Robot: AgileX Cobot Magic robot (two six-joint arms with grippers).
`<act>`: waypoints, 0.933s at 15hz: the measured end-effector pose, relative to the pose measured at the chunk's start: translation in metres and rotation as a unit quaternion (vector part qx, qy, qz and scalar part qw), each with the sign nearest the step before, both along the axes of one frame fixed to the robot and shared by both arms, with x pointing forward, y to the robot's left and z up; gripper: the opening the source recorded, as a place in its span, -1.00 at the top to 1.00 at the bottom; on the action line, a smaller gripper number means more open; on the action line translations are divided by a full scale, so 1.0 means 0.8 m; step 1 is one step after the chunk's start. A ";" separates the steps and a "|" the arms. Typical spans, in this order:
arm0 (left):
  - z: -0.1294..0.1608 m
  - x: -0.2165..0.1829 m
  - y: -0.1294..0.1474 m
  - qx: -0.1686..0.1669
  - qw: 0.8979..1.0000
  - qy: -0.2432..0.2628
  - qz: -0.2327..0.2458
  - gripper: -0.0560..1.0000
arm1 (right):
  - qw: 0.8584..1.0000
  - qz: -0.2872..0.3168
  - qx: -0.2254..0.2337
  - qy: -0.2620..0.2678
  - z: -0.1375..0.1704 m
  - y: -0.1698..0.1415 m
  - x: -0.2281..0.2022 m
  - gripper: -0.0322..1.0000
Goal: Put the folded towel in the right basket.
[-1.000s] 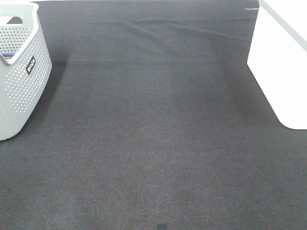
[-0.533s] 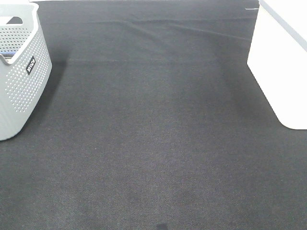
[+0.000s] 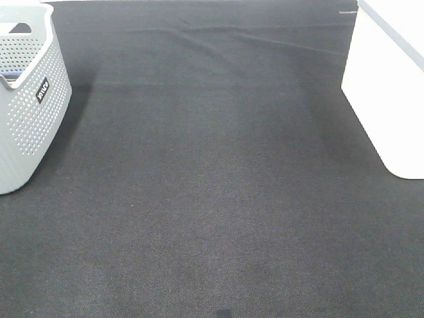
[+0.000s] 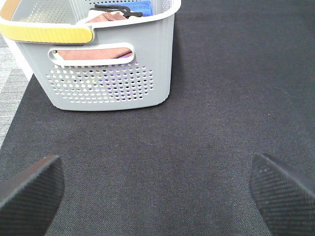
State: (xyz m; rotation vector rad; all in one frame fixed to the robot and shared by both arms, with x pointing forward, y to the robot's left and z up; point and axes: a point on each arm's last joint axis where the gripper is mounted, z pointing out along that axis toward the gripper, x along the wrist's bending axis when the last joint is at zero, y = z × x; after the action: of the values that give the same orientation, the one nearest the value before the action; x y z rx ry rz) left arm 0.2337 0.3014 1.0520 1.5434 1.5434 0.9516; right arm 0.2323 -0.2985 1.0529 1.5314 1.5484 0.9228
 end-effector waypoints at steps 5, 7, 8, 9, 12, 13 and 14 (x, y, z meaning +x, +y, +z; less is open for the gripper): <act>0.000 0.000 0.000 0.000 1.000 0.000 0.000 -0.95 | 1.000 0.000 0.000 0.000 0.000 0.000 0.000 -0.55; 0.000 0.000 0.000 0.000 1.000 0.000 0.000 -0.95 | 1.000 0.000 0.000 0.000 0.000 0.000 0.000 -0.55; 0.000 0.000 0.000 0.000 1.000 0.000 0.000 -0.95 | 1.000 0.000 0.000 0.000 0.000 0.000 0.000 -0.55; 0.000 0.000 0.000 0.000 1.000 0.000 0.000 -0.95 | 1.000 0.000 0.000 0.000 0.000 0.000 0.000 -0.55; 0.000 0.000 0.000 0.000 1.000 0.000 0.000 -0.95 | 1.000 0.000 0.000 0.000 0.000 0.000 0.000 -0.55; 0.000 0.000 0.000 0.000 1.000 0.000 0.000 -0.95 | 1.000 0.000 0.000 0.000 0.000 0.000 0.000 -0.55; 0.000 0.000 0.000 0.000 1.000 0.000 0.000 -0.95 | 1.000 0.000 0.000 0.000 0.000 0.000 0.000 -0.55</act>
State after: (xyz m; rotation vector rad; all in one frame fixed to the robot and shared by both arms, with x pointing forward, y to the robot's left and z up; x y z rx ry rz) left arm 0.2337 0.3014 1.0520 1.5434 1.5434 0.9516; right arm 0.2323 -0.2985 1.0529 1.5314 1.5484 0.9228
